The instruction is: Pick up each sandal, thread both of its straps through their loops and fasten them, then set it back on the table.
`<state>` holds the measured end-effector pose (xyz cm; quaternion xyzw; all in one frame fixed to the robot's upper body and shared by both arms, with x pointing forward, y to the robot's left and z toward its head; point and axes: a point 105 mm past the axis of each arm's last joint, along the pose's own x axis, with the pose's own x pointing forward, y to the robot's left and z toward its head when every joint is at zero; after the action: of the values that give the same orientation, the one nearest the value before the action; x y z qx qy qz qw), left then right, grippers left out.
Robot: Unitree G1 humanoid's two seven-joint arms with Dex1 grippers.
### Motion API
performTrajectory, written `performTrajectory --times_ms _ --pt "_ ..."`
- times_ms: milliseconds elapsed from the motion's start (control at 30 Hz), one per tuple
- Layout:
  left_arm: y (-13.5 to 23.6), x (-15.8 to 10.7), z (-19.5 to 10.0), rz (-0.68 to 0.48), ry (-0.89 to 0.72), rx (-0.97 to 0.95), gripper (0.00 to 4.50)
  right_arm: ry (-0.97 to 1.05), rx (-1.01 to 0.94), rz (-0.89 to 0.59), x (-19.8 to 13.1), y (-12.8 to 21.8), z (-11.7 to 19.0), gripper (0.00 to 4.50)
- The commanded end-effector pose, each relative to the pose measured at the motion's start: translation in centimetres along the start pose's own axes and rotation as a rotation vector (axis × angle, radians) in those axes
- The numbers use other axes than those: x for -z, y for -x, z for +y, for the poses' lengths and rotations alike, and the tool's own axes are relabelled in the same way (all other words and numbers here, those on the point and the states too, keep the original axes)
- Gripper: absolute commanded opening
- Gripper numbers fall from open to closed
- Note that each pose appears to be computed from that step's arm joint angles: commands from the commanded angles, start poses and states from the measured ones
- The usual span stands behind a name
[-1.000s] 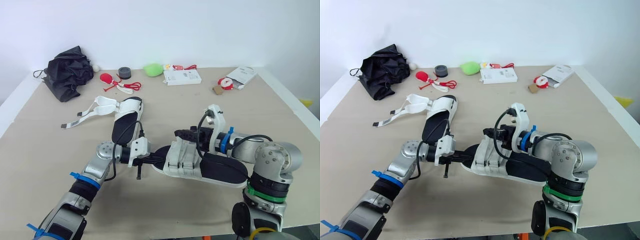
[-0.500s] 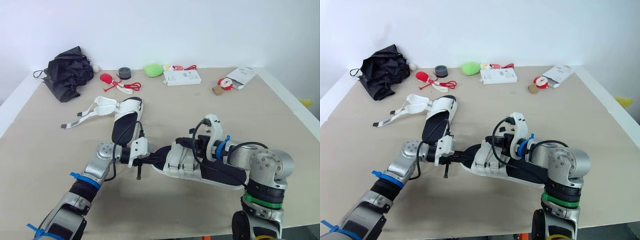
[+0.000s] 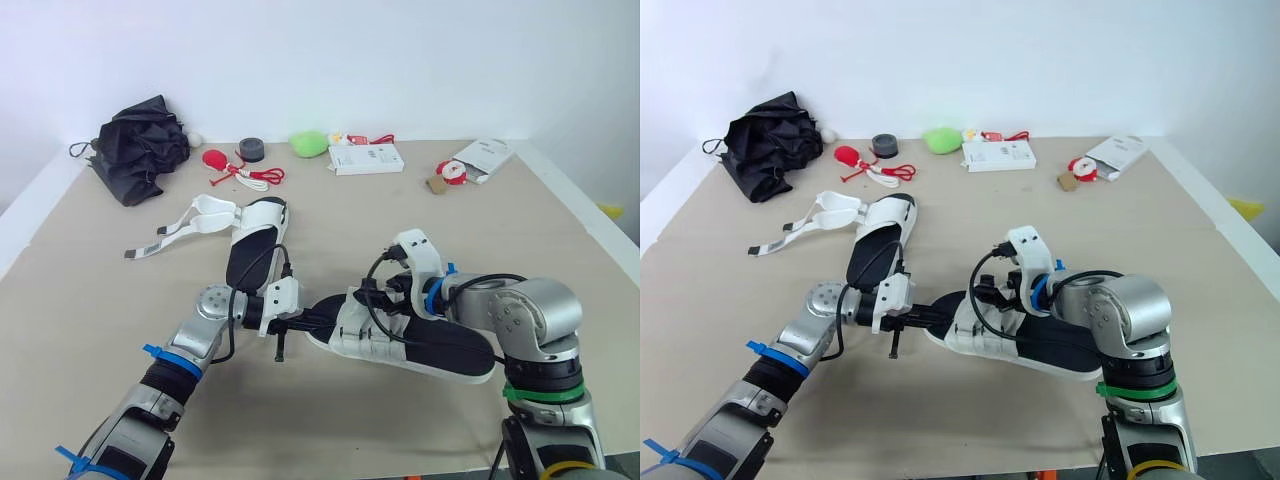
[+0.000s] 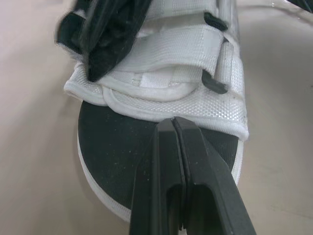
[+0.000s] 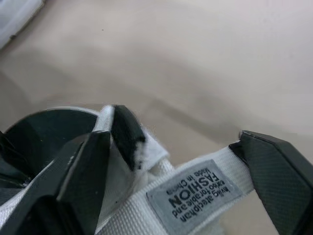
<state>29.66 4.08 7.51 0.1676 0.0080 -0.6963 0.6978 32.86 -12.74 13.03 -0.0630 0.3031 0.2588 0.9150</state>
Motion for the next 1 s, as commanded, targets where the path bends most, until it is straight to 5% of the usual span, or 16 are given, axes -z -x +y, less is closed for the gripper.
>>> performTrajectory --times_ms 33,333,600,733,867,1000 --pt "0.6 5.5 -2.8 0.173 0.181 0.056 0.00 0.051 0.212 -0.098 -2.4 1.5 -3.9 4.32" --pt "0.4 5.5 -2.9 0.168 0.181 0.059 0.00 0.124 0.147 -0.308 -6.3 3.6 -3.0 4.32" --pt "0.1 5.1 -2.7 0.156 0.171 0.058 0.00 0.239 -0.227 -0.390 -5.2 9.1 0.6 4.32" --pt "-0.2 3.2 -1.5 0.071 0.179 0.019 0.00 0.231 -0.357 -0.386 -2.9 12.7 0.8 4.32" --pt "-0.3 -1.7 0.2 -0.128 0.198 -0.009 0.00 0.186 -0.347 -0.279 0.5 14.3 -0.4 4.32" --pt "0.8 -4.8 0.9 -0.204 0.209 -0.008 0.00 0.179 -0.384 -0.200 2.8 14.4 0.3 4.32"
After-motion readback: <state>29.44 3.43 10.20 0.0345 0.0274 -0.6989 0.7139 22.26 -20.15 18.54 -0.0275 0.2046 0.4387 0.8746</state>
